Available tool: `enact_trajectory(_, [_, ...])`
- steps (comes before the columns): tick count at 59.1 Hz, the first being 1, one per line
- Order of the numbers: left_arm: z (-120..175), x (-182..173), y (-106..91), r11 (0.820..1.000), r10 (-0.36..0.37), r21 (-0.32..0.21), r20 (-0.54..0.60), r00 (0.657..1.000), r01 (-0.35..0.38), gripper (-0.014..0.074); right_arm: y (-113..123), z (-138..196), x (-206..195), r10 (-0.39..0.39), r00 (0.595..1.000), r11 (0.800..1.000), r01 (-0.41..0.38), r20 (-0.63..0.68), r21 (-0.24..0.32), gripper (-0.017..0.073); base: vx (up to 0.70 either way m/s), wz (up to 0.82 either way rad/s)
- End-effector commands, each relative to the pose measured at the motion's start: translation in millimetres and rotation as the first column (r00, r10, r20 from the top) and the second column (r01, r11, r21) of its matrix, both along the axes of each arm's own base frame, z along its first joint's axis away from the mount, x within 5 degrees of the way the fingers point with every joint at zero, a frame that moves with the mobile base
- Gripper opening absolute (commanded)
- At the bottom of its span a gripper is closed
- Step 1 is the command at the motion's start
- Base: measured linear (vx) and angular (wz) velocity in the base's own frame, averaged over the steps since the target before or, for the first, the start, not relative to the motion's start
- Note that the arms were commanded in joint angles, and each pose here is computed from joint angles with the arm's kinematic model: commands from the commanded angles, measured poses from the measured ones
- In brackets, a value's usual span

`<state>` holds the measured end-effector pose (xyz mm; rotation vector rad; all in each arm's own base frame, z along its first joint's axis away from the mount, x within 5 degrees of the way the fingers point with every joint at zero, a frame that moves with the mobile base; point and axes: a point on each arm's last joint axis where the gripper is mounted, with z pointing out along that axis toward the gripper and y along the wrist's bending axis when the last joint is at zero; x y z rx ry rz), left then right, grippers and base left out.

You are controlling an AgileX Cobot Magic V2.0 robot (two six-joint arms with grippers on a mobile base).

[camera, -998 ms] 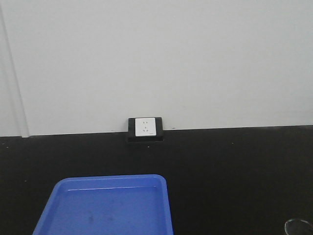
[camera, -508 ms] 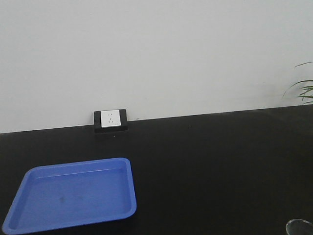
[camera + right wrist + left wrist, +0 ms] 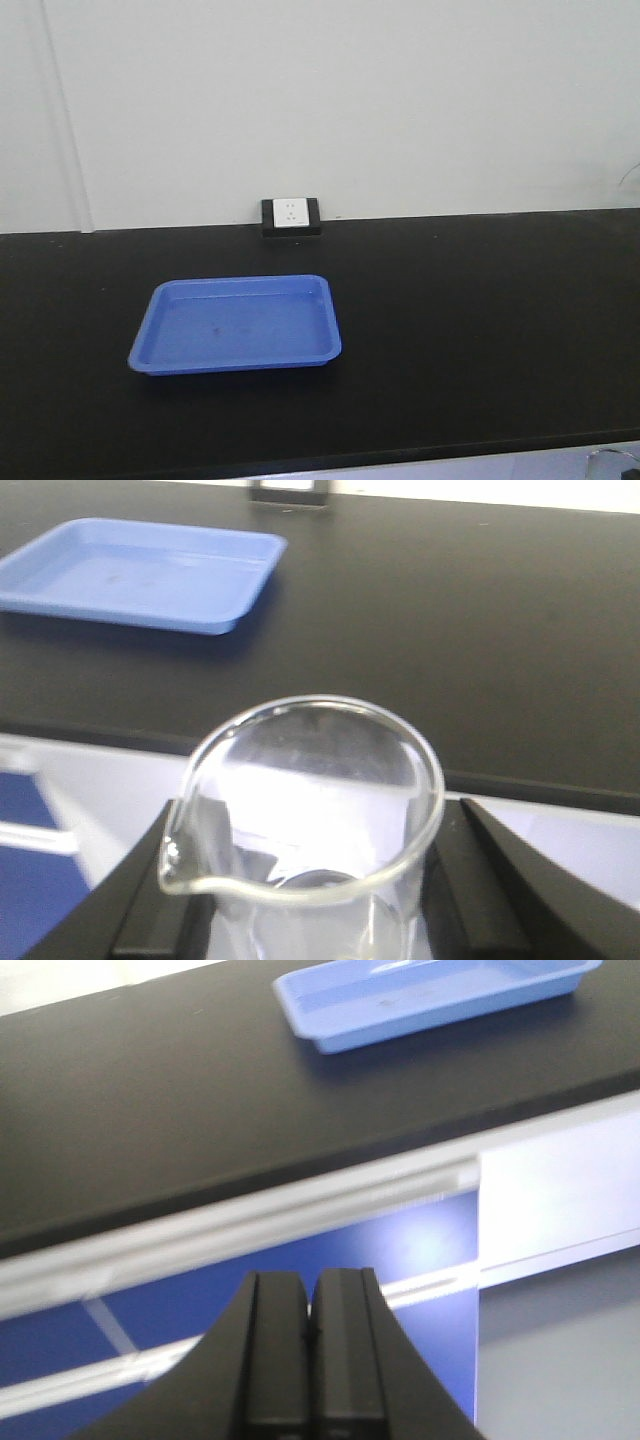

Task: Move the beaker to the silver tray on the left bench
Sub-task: 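Hold the beaker in the right gripper while turning the base away, then drive to the bench with the silver tray, beaker held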

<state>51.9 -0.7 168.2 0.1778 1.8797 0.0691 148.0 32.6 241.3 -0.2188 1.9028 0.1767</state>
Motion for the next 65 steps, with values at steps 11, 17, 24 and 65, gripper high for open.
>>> enact_trajectory(11, [0.9,2.0,-1.4,1.0,-0.015,-0.008,0.069,0.997,0.016,0.0001,3.4,13.9,2.1,0.033,0.997,0.999,-0.035,0.073,0.023,-0.0011,-0.34,0.37])
enact_trajectory(17, [0.9,2.0,-1.4,1.0,-0.015,-0.008,0.069,0.997,0.016,0.0001,3.4,13.9,2.1,0.033,0.997,0.999,-0.035,0.073,0.023,-0.0011,-0.34,0.39])
enact_trajectory(24, [0.9,2.0,-1.4,1.0,-0.015,-0.008,0.069,0.997,0.016,0.0001,3.4,13.9,2.1,0.033,0.997,0.999,-0.035,0.073,0.023,-0.0011,-0.33,0.41])
enact_trajectory(65, [0.9,2.0,-1.4,1.0,-0.015,-0.008,0.069,0.997,0.016,0.0001,3.4,13.9,2.1,0.033,0.997,0.999,-0.035,0.073,0.023,-0.0011,-0.28,0.53])
